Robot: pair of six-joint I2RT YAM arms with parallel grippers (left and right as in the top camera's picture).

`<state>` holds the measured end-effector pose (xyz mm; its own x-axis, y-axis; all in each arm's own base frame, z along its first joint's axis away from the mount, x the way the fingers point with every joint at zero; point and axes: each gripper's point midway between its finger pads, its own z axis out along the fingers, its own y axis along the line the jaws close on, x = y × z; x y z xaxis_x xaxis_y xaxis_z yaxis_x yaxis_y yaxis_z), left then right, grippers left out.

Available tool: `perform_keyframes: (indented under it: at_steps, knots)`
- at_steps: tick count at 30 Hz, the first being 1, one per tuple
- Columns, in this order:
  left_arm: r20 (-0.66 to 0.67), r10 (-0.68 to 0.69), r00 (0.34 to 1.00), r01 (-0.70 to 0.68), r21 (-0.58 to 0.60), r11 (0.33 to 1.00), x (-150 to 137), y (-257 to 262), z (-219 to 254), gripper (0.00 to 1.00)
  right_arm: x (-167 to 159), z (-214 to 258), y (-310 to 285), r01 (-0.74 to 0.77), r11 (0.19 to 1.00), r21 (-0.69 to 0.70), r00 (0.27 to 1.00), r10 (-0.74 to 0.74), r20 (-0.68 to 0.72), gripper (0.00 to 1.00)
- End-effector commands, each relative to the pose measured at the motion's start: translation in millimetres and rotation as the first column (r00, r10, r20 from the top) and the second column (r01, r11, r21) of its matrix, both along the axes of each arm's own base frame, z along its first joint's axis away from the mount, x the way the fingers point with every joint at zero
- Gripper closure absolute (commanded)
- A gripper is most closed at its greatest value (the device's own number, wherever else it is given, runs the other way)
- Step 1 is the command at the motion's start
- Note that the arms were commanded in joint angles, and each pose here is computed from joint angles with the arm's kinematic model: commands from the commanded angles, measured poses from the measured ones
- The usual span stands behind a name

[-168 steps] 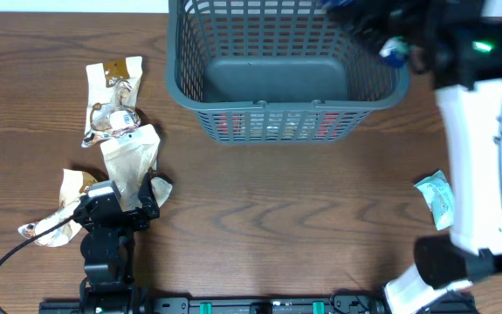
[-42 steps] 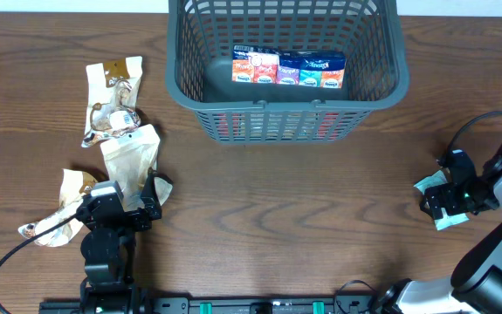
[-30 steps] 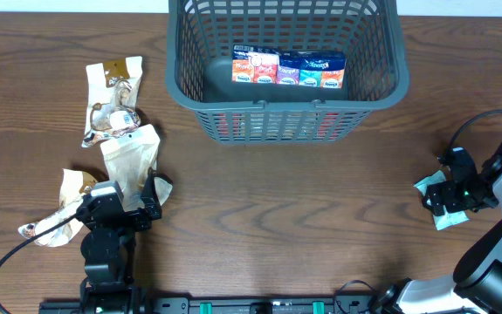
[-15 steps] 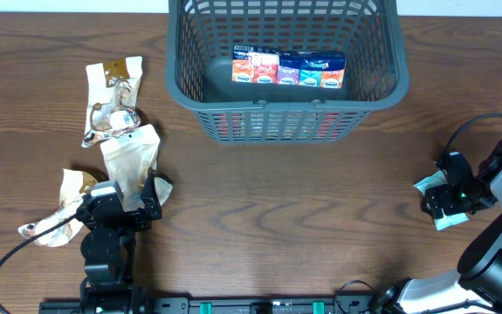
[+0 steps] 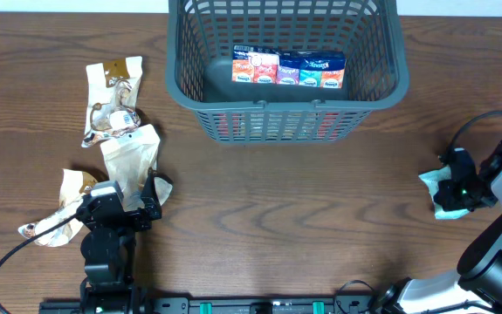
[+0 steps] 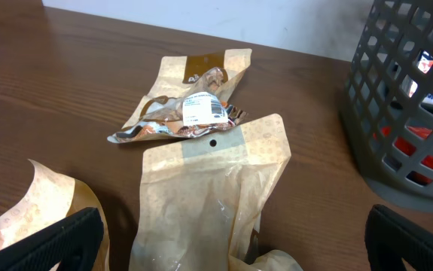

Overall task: Pack container
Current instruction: 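Lift the wipe packet with the right gripper and drop it in basket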

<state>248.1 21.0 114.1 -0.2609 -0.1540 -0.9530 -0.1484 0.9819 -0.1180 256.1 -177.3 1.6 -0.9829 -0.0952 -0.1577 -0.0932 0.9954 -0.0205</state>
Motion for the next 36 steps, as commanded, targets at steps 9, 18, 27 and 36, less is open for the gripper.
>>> perform_keyframes:
  at_steps: [9, 18, 27, 36]
  knots:
    - [-0.017, 0.002, 1.0, -0.002, -0.001, 1.0, -1.0, 0.0, -7.5, 0.01, 157.4, 201.0, 6.8, 0.158, 0.978, 0.133, 0.842, -0.204, 0.499, 0.99]
    - [-0.017, 0.002, 1.0, -0.002, -0.002, 1.0, -1.0, -0.1, -7.5, 0.01, 207.2, 420.3, 111.2, -0.154, 0.984, -0.09, 0.546, 0.16, 0.822, 0.99]
    - [-0.018, 0.002, 1.0, -0.002, -0.002, 1.0, -1.1, -0.1, -7.5, 0.01, 184.0, 401.3, 280.5, -0.658, 0.559, -0.504, 0.224, 0.785, 0.578, 0.99]
    - [-0.018, 0.002, 1.0, -0.002, -0.001, 1.0, -1.1, 0.0, -7.7, 0.01, 177.8, 279.8, 346.6, -0.905, 0.227, -0.359, 0.101, 0.935, 0.339, 0.99]
